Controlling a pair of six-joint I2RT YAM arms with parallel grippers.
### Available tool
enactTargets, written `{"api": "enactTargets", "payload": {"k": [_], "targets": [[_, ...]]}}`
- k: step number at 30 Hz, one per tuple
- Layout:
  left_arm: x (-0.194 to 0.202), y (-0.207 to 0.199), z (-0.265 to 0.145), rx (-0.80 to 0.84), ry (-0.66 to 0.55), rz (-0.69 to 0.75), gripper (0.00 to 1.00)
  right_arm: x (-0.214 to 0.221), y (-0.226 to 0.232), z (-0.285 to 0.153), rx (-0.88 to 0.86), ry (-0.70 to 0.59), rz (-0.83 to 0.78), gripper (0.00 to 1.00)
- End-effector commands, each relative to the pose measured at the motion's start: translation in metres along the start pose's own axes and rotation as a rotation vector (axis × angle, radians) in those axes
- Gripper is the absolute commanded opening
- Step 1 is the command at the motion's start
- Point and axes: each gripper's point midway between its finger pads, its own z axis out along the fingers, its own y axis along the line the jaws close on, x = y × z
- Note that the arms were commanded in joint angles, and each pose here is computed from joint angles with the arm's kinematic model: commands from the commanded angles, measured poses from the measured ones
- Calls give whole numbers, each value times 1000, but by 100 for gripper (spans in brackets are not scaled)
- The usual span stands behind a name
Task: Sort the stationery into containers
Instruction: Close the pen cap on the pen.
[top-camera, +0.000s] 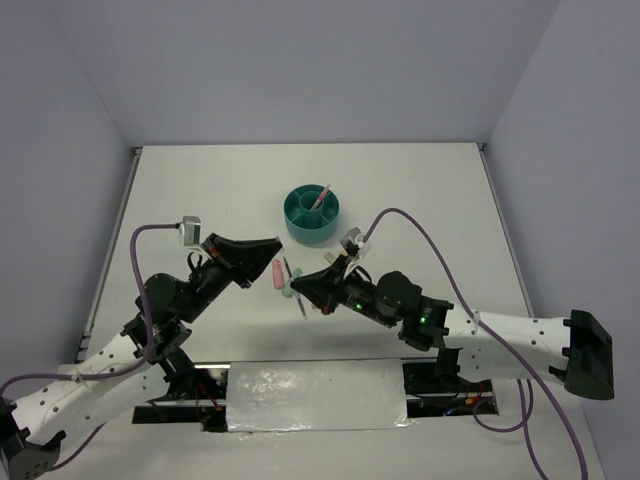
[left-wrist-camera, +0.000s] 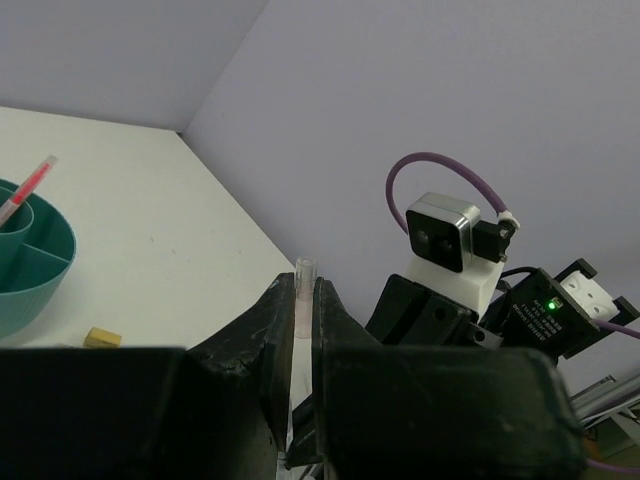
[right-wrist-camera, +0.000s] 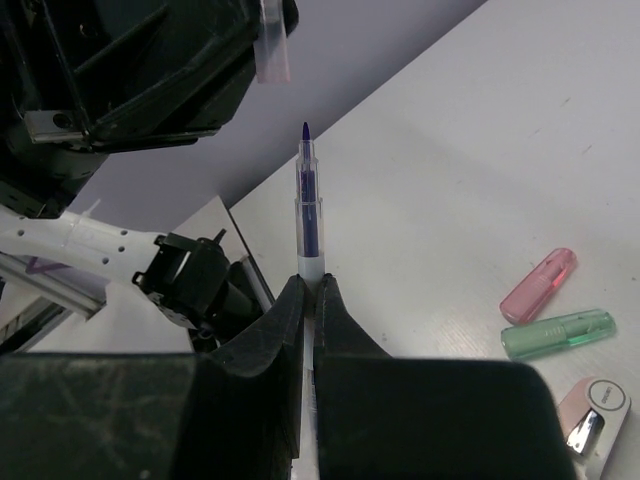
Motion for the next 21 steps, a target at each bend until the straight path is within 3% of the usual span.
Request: {"api": "enactTargets", "payload": {"k": [1, 21], "targets": [[-7, -12, 1, 58, -35, -27, 0, -34, 13, -1, -15, -84, -17, 0], [5, -7, 3, 61, -8, -37, 0, -39, 7, -7, 17, -98, -31, 0]]}}
